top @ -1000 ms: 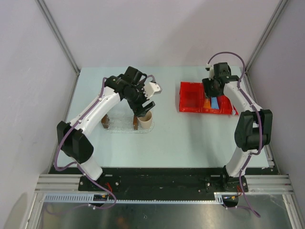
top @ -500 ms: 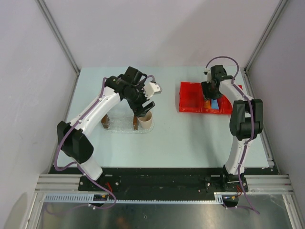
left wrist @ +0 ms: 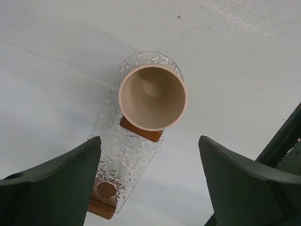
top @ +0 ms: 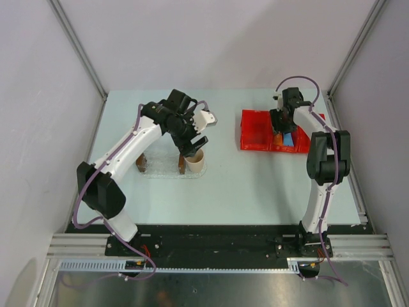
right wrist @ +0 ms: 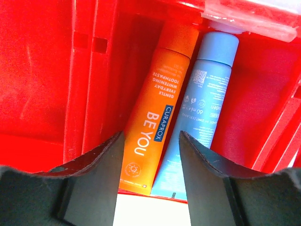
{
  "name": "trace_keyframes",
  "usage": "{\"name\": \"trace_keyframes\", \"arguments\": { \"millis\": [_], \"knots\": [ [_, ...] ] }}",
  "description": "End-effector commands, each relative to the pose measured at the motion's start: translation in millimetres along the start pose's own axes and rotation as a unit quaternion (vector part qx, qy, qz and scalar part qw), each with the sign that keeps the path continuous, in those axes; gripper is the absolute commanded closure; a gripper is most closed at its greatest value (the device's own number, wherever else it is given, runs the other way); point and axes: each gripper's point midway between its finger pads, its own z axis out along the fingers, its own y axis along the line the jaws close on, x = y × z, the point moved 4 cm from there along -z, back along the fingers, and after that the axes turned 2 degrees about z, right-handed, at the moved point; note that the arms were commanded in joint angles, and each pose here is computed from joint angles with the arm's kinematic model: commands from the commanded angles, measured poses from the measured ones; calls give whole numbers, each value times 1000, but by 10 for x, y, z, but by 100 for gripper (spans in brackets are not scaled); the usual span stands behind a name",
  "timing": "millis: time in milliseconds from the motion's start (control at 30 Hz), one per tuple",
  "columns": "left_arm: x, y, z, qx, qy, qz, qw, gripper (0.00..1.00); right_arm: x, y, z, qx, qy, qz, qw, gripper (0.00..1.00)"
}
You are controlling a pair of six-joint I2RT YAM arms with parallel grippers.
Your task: Prepare toiletry sets of a toothbrush and toothpaste on the tray
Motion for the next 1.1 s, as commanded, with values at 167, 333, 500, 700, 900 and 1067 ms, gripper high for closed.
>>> {"name": "trace_keyframes", "arguments": {
  "millis": [167,333,500,700,900,1067],
  "knots": [
    [-64,1,14,5,-13,3,1000,11,-135,69,8,-24,-22,-2,999,51],
    [-51,-2,23,5,-11,3,1000,11,-100,74,41,-26,-15,-3,1000,53],
    [-42,-10,28,6,-9,4,1000,11,-46,77,116,-23,-4,-5,1000,53],
    [-31,-6,44,7,-7,3,1000,11,17,73,197,-21,10,-6,1000,53],
    [-26,-6,68,9,-6,3,1000,11,96,75,290,-22,26,-8,999,51],
    [-24,-9,81,11,-6,3,1000,11,178,77,376,-22,43,-8,999,49]
  ]
}}
